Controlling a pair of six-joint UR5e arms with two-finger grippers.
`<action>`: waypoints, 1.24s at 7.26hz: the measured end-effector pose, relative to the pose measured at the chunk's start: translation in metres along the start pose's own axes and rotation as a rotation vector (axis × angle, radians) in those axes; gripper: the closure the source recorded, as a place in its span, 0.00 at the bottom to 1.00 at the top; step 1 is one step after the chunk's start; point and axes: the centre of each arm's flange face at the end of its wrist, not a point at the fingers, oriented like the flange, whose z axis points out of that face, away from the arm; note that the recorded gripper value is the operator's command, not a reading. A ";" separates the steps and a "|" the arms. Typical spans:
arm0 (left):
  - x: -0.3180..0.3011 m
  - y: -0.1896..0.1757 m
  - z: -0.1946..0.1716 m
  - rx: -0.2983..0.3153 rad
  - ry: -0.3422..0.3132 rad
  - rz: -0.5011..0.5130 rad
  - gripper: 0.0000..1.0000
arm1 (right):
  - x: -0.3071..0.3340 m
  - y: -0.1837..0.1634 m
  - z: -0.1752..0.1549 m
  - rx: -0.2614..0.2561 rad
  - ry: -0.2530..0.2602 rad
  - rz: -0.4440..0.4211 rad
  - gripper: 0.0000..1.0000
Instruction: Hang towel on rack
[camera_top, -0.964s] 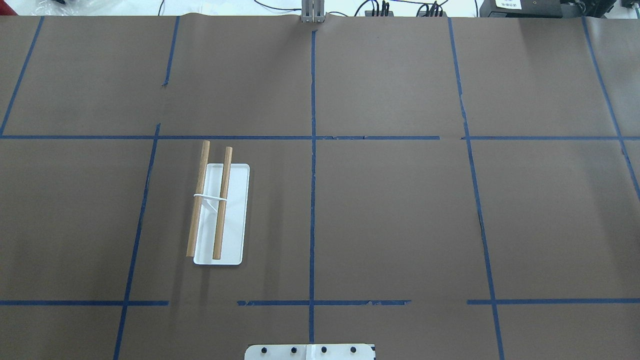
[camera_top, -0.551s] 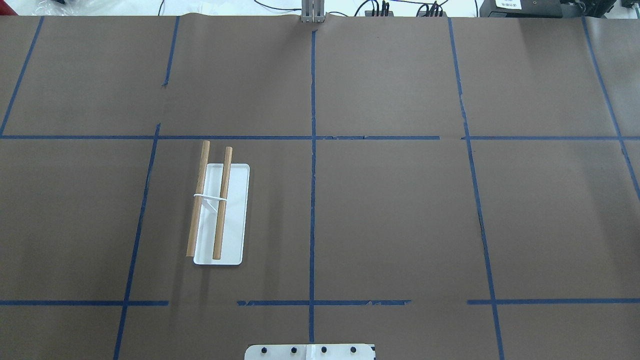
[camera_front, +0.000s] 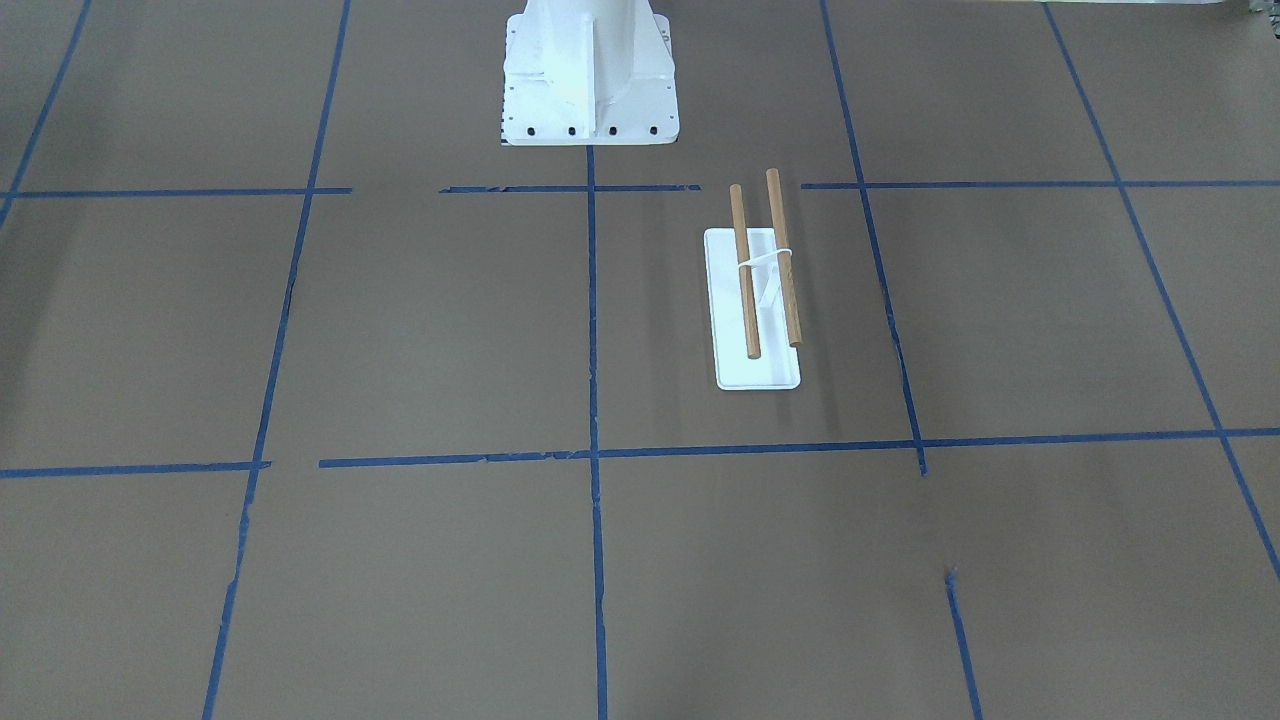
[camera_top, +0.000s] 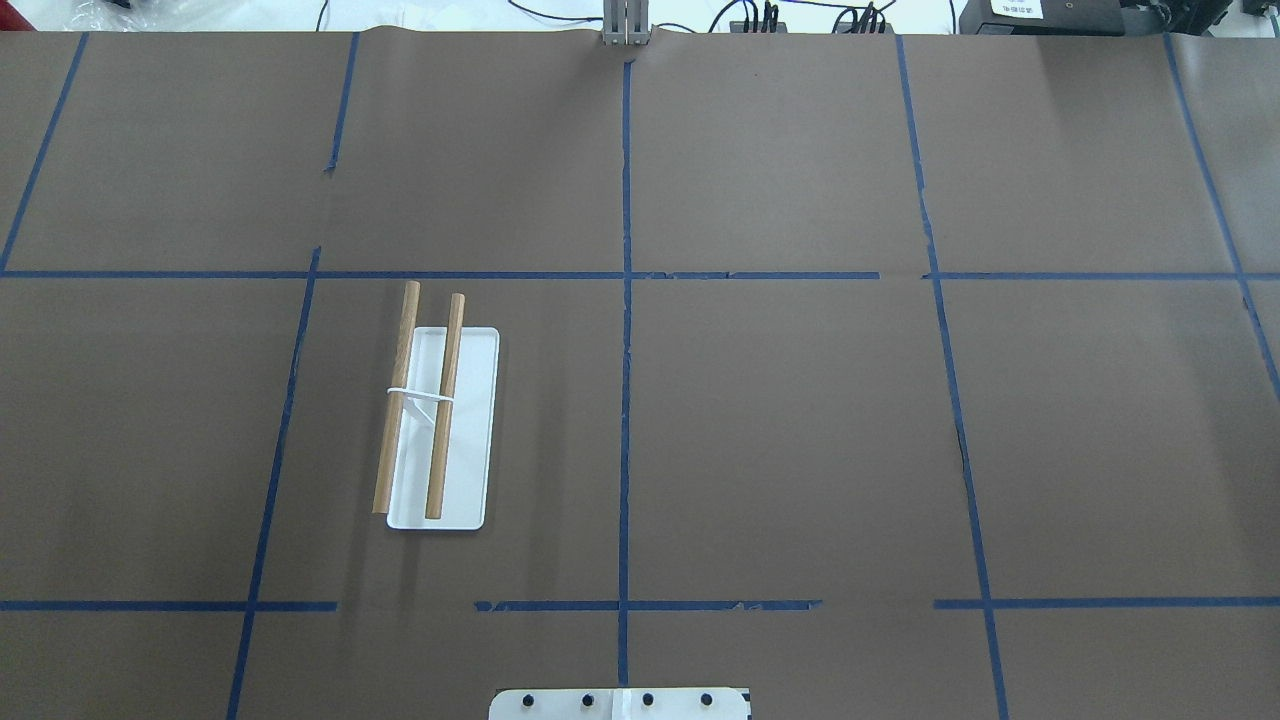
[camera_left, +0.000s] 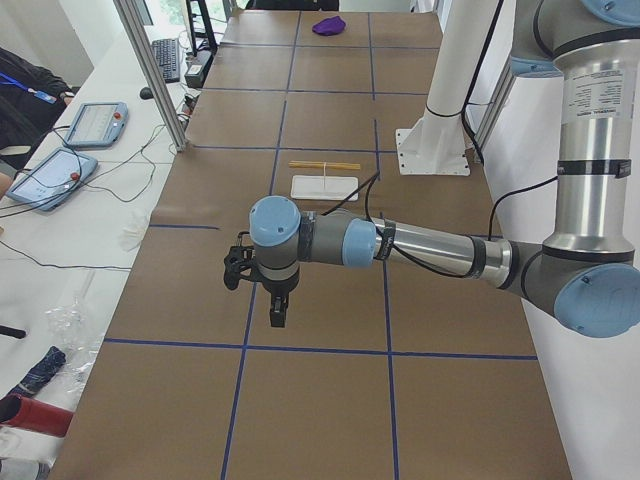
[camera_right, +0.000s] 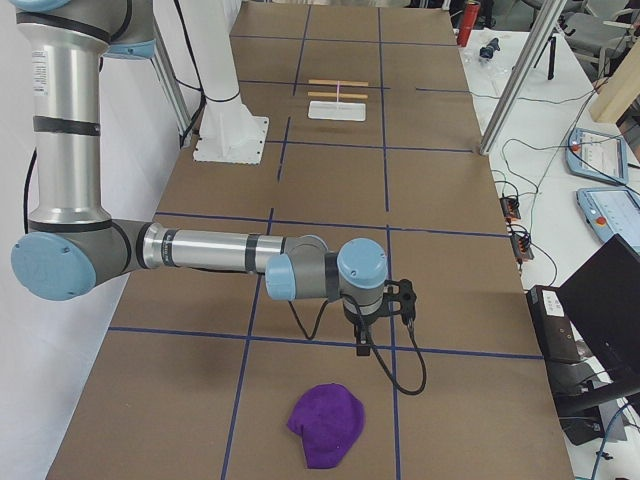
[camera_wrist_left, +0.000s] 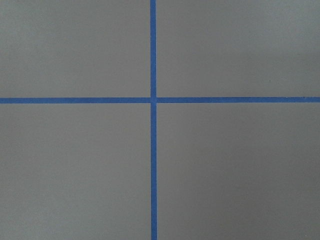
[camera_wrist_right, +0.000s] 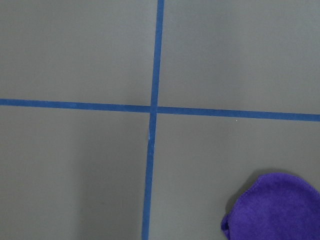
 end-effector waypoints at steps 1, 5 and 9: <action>0.000 0.000 -0.001 0.001 0.000 0.001 0.00 | 0.020 0.019 0.019 0.024 0.010 -0.046 0.00; 0.002 -0.002 -0.003 0.006 0.000 0.006 0.00 | 0.073 0.064 0.075 -0.019 0.029 -0.268 0.00; 0.002 -0.001 -0.002 0.006 0.001 0.007 0.00 | 0.103 0.087 0.112 -0.115 0.046 -0.353 0.00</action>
